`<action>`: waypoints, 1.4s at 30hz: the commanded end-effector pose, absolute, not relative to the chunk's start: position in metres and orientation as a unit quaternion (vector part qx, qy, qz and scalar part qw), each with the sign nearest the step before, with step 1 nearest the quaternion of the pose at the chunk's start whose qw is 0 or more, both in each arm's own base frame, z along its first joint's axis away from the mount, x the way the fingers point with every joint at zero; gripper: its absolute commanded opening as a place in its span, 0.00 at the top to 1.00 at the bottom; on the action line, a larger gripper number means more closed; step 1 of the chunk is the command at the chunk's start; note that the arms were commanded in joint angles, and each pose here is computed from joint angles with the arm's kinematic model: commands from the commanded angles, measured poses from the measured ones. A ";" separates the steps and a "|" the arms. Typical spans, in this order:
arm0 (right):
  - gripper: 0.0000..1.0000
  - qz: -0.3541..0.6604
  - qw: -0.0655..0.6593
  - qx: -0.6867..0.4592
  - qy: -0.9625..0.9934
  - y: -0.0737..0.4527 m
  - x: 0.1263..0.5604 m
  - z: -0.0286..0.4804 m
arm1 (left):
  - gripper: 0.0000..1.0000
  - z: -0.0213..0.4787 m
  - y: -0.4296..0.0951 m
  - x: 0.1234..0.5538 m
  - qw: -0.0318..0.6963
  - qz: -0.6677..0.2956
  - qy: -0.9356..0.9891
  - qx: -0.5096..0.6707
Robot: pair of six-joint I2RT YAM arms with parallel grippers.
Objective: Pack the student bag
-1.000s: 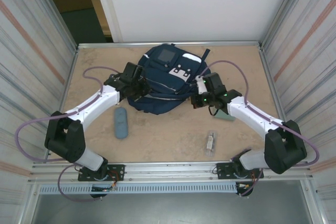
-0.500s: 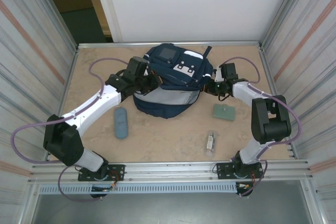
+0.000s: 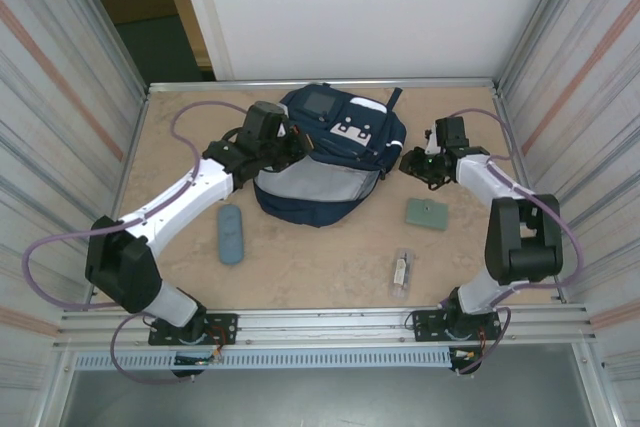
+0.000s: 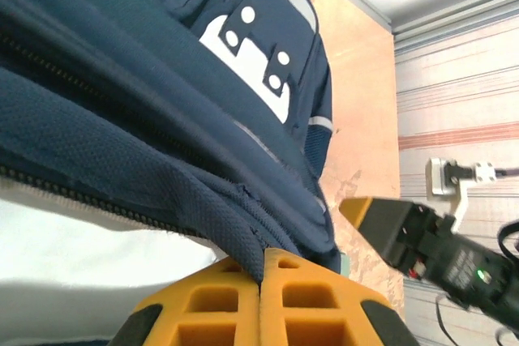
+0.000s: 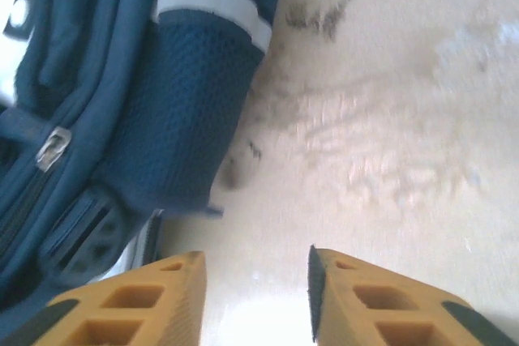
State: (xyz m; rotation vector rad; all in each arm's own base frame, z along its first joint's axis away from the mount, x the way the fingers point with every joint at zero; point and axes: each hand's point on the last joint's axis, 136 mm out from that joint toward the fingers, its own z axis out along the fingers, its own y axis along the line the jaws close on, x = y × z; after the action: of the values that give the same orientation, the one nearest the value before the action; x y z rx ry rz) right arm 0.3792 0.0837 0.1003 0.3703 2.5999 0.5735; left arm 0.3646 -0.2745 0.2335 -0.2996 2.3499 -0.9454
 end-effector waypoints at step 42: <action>0.46 0.300 0.304 0.028 0.904 0.238 0.330 0.204 | 0.29 0.073 -0.078 0.403 0.164 -0.099 0.981 0.013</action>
State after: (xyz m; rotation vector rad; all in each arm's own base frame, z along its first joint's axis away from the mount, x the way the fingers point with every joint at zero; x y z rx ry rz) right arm 0.3206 0.2323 0.1991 0.0370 2.4523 0.7841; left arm 0.4049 -0.0689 0.0717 -0.0765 2.7130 -0.2432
